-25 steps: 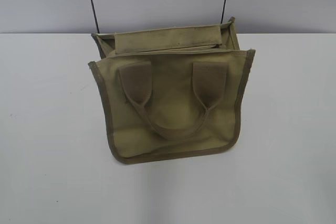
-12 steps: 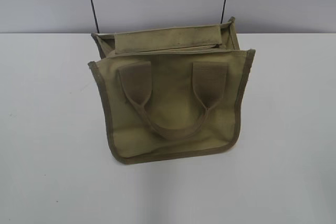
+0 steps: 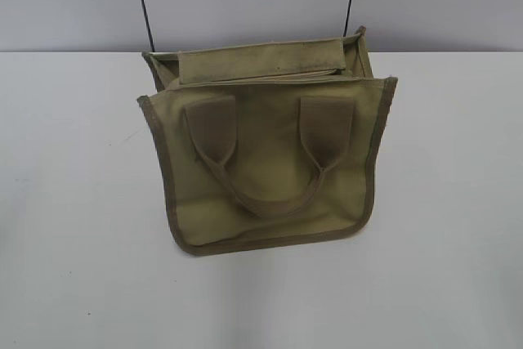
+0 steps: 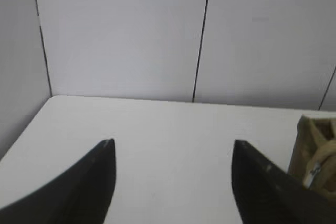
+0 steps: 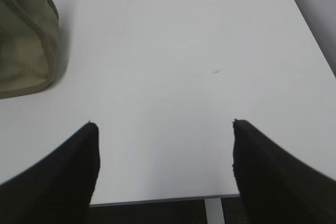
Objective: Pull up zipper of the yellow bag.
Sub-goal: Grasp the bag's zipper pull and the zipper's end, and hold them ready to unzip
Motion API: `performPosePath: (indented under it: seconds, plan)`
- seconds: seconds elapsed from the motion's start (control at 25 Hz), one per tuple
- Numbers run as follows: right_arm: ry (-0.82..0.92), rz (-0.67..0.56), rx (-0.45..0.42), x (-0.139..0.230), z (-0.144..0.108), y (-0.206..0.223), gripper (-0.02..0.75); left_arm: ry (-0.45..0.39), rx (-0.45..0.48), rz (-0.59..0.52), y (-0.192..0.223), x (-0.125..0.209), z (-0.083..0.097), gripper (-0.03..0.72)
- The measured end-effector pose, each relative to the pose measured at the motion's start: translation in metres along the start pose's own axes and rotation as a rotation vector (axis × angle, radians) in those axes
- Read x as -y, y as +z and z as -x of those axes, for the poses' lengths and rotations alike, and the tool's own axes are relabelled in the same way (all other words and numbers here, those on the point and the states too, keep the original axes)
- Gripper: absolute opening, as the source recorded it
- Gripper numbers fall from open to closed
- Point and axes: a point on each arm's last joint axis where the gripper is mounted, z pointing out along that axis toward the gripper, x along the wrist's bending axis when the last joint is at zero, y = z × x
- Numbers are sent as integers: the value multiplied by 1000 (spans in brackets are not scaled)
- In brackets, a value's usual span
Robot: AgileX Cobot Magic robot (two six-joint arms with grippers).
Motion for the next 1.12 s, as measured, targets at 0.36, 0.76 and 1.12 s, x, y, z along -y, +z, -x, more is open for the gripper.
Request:
performPosePath:
  seconds: [0.36, 0.76, 1.12]
  plan:
    - [0, 0, 0, 0, 0, 0, 578, -38, -56, 61, 84, 36, -9, 500]
    - [0, 0, 0, 0, 0, 0, 578, 95, 125, -19, 153, 77, 4, 414]
    - [0, 0, 0, 0, 0, 0, 578, 5, 540, -100, 193, 135, 36, 348]
